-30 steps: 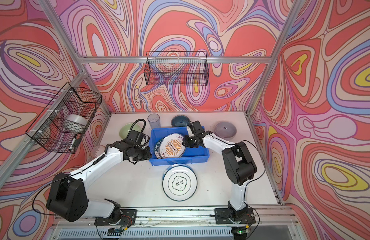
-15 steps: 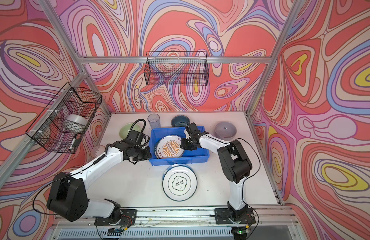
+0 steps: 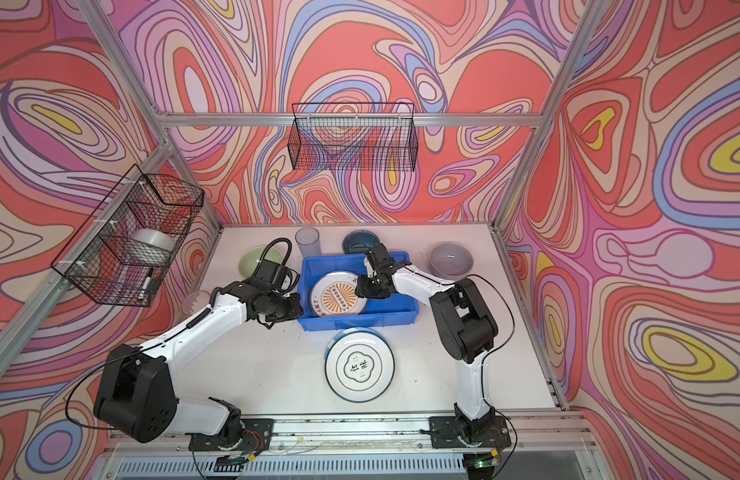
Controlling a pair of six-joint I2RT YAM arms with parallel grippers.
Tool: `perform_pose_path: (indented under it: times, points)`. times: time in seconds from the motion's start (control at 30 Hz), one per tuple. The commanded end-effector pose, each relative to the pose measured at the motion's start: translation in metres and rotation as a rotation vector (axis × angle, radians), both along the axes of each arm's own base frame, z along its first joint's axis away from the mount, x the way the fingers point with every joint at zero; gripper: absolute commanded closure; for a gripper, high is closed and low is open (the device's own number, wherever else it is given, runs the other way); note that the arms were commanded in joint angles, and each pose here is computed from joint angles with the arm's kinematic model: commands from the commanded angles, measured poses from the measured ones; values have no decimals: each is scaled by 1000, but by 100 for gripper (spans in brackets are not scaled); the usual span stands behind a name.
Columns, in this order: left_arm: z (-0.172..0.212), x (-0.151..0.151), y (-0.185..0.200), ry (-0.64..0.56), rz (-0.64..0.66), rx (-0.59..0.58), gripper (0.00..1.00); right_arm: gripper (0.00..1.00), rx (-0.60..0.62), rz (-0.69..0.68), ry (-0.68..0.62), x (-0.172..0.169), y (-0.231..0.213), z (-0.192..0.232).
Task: Place the mixed dishes into the plastic bin
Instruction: 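Lower the sunburst plates into the bin and open the right gripper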
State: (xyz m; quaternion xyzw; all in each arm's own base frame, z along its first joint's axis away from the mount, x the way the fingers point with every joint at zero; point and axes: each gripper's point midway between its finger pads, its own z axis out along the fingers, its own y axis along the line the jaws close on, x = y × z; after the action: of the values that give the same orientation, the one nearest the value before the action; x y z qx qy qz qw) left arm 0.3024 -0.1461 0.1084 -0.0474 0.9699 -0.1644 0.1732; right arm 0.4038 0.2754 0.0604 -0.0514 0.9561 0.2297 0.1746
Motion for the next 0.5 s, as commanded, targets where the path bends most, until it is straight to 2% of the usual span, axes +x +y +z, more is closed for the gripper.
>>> perform_pose_path:
  times: [0.0,0.2,0.37,0.47]
  points:
    - [10,4,-5,-12,-9,-25,78,49,-22,39,6,-3,10,-7]
    - [11,5,-5,-14,-8,-25,78,41,-61,56,-12,-4,13,-8]
    - [12,6,-6,-14,-9,-29,78,40,-64,68,-17,-4,17,-7]
    - [12,5,-5,-12,-10,-27,78,38,5,111,-10,-9,29,-3]
